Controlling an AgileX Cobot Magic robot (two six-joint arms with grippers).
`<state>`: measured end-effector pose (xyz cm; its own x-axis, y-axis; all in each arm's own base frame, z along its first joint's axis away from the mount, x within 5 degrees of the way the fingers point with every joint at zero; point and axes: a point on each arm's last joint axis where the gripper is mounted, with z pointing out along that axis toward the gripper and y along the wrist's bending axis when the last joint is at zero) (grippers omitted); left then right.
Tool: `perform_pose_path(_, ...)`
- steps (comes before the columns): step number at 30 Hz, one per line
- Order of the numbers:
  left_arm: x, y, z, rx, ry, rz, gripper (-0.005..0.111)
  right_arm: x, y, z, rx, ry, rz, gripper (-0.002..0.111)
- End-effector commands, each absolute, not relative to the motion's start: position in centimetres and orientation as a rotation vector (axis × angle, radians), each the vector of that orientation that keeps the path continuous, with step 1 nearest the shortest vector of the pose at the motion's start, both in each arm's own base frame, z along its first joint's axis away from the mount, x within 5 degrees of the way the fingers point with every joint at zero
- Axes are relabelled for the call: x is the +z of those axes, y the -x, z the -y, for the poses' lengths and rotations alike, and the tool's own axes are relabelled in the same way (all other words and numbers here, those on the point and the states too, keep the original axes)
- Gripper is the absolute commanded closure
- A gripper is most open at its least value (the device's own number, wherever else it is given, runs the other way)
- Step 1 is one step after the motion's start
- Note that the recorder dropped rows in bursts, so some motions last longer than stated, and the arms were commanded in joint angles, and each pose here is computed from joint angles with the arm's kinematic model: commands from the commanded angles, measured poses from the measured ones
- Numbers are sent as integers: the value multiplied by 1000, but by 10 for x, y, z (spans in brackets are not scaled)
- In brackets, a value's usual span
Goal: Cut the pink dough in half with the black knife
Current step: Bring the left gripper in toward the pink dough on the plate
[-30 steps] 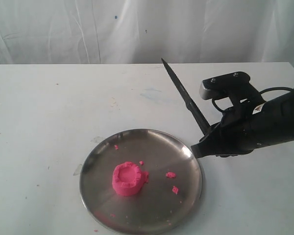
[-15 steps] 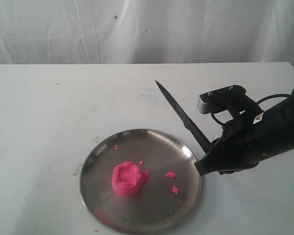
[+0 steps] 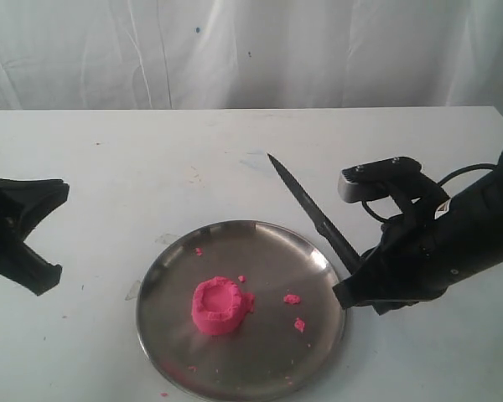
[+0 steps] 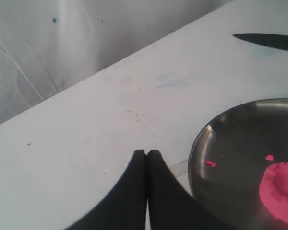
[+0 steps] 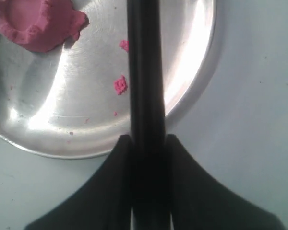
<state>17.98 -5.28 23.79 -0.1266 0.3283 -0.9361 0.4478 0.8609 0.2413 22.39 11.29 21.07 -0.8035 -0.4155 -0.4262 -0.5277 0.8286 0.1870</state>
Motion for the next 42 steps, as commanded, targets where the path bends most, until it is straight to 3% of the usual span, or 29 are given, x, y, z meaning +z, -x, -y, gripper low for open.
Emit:
perform_pose_path(1,234,-199,61,-115,-674,-1737,107,222,-226,-117,468,710,-2647,108)
perform_pose_path(8,209,-226,82,-249,-804,-1719,107,258,-230,-121,465,897,-2678,108)
perform_pose_path(13,186,-245,99,-305,-968,-1730,107,273,-250,-120,352,767,-2551,108)
perform_pose_path(21,152,-261,102,-278,-1154,-1828,107,255,-242,-121,377,760,-2599,108)
perform_pose_path(27,154,-255,117,-450,-1146,-1798,107,248,-244,-119,347,735,-2560,108)
perform_pose_path(34,136,-235,145,-531,-1515,-1700,107,248,-244,-119,348,736,-2564,108)
perform_pose_path(37,135,-233,144,-584,-1480,-1775,107,247,-243,-119,351,743,-2577,108)
perform_pose_path(42,118,-238,129,-351,-1601,-1895,107,247,-243,-119,356,740,-2579,108)
